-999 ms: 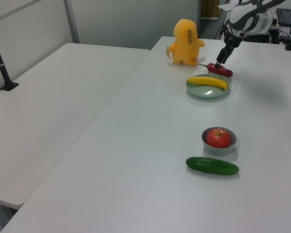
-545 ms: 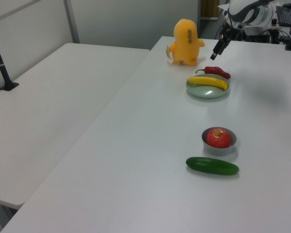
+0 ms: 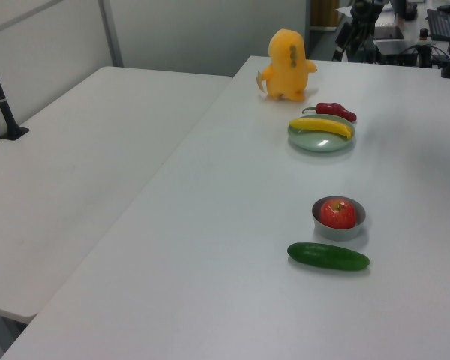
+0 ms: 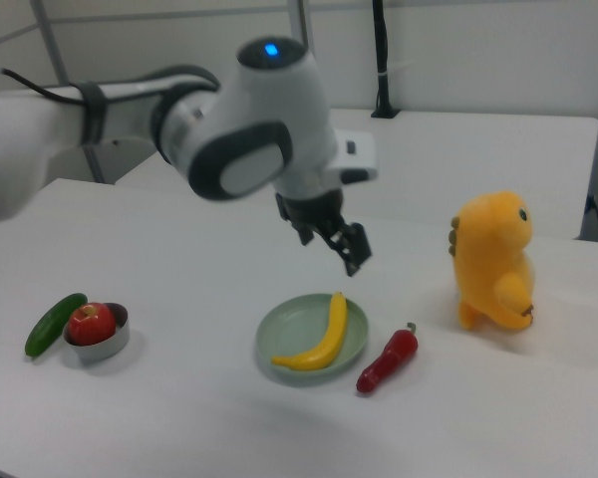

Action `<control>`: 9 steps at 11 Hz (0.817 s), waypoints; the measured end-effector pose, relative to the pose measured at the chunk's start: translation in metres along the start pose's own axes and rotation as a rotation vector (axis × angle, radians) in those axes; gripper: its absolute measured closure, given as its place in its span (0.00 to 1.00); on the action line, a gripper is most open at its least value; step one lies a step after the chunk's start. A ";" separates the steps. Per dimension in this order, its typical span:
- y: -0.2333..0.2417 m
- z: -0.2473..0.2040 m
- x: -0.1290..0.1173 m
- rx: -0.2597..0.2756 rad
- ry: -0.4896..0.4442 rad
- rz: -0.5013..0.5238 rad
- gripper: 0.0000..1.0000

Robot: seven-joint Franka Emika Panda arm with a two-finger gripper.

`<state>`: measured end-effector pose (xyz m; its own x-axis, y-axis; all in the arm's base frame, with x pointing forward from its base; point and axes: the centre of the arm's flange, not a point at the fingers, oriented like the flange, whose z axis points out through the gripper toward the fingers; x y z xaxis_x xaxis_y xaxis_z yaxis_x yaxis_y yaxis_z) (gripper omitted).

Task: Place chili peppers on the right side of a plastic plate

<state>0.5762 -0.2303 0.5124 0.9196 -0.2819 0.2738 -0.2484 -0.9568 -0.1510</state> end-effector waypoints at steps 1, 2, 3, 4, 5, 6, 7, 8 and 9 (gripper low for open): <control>-0.014 -0.022 -0.005 -0.035 -0.046 0.067 0.00; -0.028 -0.042 -0.009 -0.053 -0.084 0.136 0.00; -0.045 -0.065 -0.015 -0.067 -0.133 0.201 0.00; -0.061 -0.087 -0.020 -0.073 -0.172 0.224 0.00; -0.079 -0.107 -0.025 -0.073 -0.203 0.222 0.00; -0.093 -0.124 -0.028 -0.070 -0.212 0.210 0.00; -0.110 -0.139 -0.032 -0.065 -0.215 0.204 0.00; -0.130 -0.149 -0.037 -0.059 -0.215 0.183 0.00; -0.157 -0.153 -0.042 -0.053 -0.214 0.153 0.00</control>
<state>0.5301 -0.0786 0.6697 0.9123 -0.4072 0.0432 -0.3995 -0.9083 -0.1240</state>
